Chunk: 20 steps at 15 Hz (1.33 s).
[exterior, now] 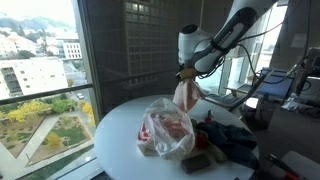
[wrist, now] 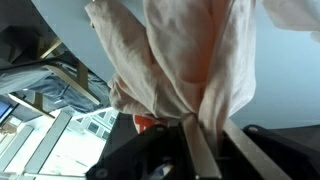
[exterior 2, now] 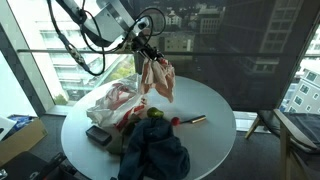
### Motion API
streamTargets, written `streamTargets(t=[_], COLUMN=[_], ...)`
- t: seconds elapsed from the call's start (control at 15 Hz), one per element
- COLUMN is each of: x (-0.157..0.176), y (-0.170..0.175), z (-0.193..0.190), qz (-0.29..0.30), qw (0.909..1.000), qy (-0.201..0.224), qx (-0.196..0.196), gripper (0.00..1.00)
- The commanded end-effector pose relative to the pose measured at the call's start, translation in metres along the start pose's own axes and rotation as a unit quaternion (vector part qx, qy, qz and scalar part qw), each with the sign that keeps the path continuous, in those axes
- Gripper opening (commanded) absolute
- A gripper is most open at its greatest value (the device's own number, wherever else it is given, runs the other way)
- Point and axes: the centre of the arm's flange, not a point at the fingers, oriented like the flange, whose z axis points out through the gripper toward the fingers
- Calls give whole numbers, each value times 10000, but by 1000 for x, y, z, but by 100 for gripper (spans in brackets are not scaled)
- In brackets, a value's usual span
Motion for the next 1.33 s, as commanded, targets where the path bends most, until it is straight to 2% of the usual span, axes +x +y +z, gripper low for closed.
streamTargets(t=[0.0,0.4,0.53,0.67,0.87,0.93,1.13,1.27], x=[-44,-97,-108,-110,-94,-85,-68,-61], y=[8,-11,-16,-19,-19,-18,-15,-20], z=[-80,-171,-189,-196,-169,-150,-96,-63], qz=[-292,-1246,-1460,-1627,-1720,-1727,-1812,-1933], qw=[9991,9871,9819,9782,9770,9761,9688,9590], qy=[85,431,600,563,131,-152,-735,-1058], qx=[303,912,1050,1160,1250,1314,1524,1784], gripper=[5,5,5,5,6,6,6,6])
